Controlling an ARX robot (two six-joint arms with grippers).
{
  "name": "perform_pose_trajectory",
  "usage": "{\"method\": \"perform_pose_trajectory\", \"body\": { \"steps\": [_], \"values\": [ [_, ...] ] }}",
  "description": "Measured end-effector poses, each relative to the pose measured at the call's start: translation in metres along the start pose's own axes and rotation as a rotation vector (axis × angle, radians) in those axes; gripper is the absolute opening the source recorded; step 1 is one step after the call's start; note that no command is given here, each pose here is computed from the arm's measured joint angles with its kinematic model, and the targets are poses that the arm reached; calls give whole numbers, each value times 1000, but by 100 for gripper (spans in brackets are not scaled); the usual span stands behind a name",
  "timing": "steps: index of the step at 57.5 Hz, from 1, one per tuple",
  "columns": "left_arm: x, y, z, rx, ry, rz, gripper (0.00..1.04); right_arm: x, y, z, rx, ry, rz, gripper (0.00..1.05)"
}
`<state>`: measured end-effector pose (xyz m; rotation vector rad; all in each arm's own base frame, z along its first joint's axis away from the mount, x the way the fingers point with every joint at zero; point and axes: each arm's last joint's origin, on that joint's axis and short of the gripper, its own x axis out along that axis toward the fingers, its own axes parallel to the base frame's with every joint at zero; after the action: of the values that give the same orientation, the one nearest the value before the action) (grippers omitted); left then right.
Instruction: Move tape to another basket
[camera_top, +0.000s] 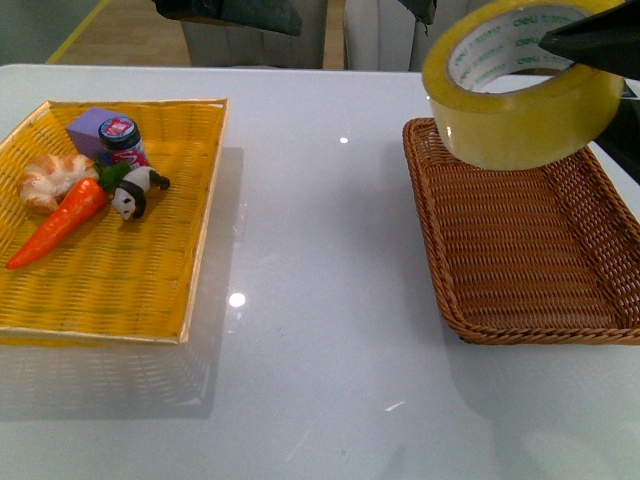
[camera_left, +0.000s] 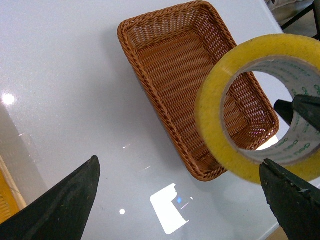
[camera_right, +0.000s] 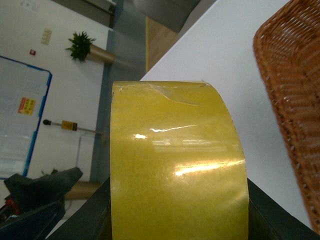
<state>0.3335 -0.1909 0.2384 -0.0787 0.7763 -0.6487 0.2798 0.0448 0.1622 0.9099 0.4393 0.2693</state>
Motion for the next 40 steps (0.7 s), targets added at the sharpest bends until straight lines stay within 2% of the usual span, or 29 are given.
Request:
{"method": "perform_pose_trajectory", "body": {
  "steps": [16, 28, 40],
  "values": [
    [0, 0, 0, 0, 0, 0, 96, -5, -36, 15, -91, -28, -212, 46],
    [0, 0, 0, 0, 0, -1, 96, 19, -63, 26, -95, -8, -380, 46],
    [0, 0, 0, 0, 0, -3, 96, 53, -78, 23, -79, 65, -447, 46]
  ]
}}
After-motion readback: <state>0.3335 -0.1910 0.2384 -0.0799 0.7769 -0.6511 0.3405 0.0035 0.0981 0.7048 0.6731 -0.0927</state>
